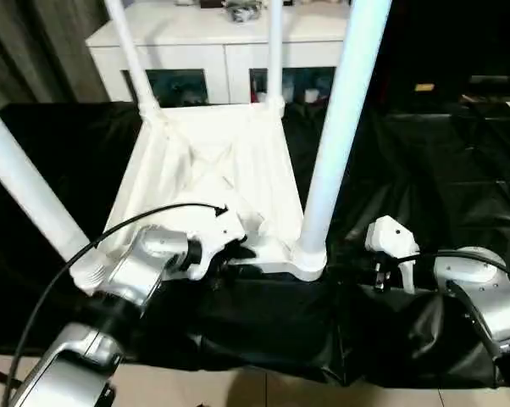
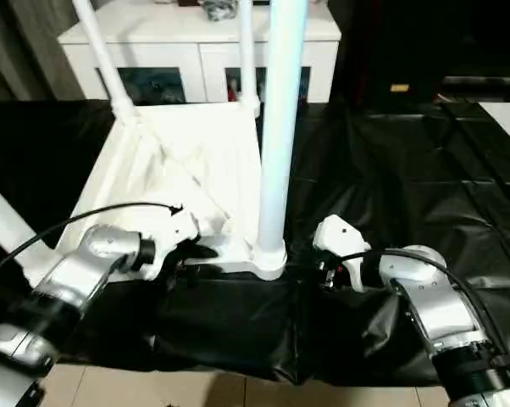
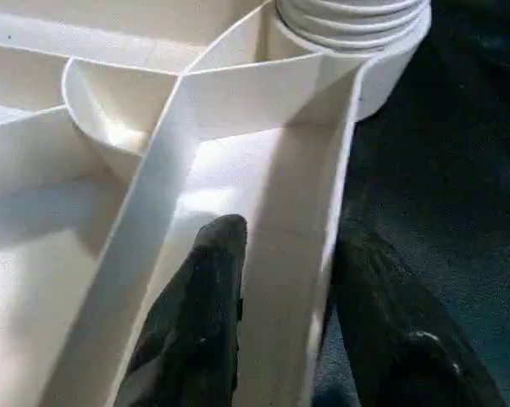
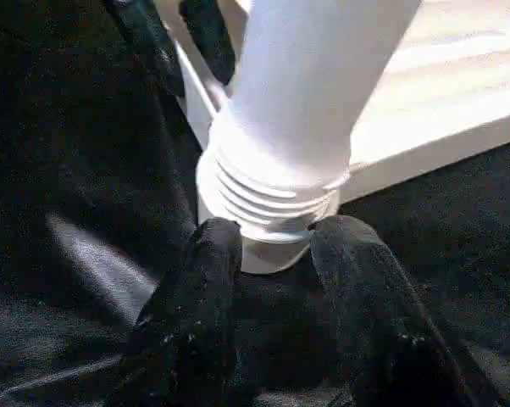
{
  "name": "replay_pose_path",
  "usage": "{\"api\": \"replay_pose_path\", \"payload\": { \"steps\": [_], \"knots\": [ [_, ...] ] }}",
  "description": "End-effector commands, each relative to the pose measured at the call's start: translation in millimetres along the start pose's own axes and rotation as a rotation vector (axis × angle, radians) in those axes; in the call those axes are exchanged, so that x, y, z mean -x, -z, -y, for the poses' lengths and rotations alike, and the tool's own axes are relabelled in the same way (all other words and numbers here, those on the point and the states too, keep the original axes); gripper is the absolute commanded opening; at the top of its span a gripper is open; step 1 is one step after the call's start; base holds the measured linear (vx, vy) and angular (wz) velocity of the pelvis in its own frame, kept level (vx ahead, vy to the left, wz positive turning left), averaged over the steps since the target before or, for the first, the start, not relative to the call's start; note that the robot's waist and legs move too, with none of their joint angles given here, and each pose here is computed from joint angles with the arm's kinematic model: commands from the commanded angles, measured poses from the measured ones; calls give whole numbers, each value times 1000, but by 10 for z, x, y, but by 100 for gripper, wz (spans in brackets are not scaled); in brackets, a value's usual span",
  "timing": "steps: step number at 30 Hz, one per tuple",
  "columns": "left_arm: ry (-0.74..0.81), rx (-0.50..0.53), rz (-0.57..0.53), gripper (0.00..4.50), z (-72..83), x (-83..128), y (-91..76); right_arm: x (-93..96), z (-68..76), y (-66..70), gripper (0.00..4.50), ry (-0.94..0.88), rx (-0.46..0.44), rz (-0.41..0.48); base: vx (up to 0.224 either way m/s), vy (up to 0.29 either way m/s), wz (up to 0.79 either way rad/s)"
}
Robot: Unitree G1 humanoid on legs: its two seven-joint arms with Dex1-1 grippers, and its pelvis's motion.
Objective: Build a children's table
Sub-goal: Rotate leg to tighten
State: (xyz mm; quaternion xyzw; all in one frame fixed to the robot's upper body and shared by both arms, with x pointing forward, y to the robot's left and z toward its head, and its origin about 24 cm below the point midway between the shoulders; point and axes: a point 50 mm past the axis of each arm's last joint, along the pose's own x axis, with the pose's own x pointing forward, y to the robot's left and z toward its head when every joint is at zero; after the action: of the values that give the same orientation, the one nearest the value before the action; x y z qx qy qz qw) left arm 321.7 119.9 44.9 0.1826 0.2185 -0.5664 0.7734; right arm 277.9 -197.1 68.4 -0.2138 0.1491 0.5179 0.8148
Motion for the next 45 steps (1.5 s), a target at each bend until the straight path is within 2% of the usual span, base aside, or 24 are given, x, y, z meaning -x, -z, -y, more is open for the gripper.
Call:
{"api": "replay_pose_path", "payload": {
  "steps": [1, 2, 4, 7, 10, 11, 18, 21, 23, 24, 28, 32, 36, 40, 45],
  "knots": [
    [0, -4, -8, 179, -17, -24, -2, 29, -6, -52, 162, -17, 17, 9, 0, 0, 0],
    [13, -12, -17, 151, -14, -44, -2, 33, -10, -51, 162, -23, 20, 4, 0, 0, 0],
    [17, -16, -21, 151, -12, -50, -1, 35, -11, -51, 162, -25, 21, 2, 0, 0, 0],
    [26, -19, -36, 114, -24, -73, 11, 43, -6, -55, 162, -28, 24, 2, 0, 0, 0],
    [37, -19, -51, 105, -26, -88, 49, 45, -5, -60, 162, -33, 28, 0, 0, 0, 0],
    [41, -14, -56, 87, -23, -93, 66, 45, -3, -62, 162, -34, 29, 0, 0, 0, 0],
    [74, 0, -94, 39, 26, -114, 171, 36, 21, -80, 162, -28, 26, 15, 0, 0, 0],
    [72, 11, -89, 18, 38, -115, 202, 15, 24, -94, 162, -17, 8, 41, 0, 0, 0],
    [61, 48, -58, 11, 57, -110, 214, -20, 35, -101, 162, 17, -53, 80, 0, 0, 0],
    [57, 59, -49, 2, 61, -110, 215, -28, 37, -102, 191, 26, -68, 88, 0, 0, 0],
    [46, 112, 35, 0, 144, -130, 162, -103, 9, -50, 203, 40, -97, 79, 0, 0, 0],
    [72, 110, 69, 0, 246, -158, 115, -178, 34, -19, 249, 73, -87, 50, 0, 0, 0],
    [76, 113, 89, 0, 300, -176, 89, -239, 75, -24, 249, 94, -100, 57, 0, 0, 0],
    [61, 118, 92, 0, 324, -174, 78, -288, 92, -62, 249, 93, -157, 117, 0, 0, 0],
    [54, 120, 87, 0, 326, -168, 79, -310, 81, -54, 249, 73, -159, 117, 0, 0, 0]
  ]
}}
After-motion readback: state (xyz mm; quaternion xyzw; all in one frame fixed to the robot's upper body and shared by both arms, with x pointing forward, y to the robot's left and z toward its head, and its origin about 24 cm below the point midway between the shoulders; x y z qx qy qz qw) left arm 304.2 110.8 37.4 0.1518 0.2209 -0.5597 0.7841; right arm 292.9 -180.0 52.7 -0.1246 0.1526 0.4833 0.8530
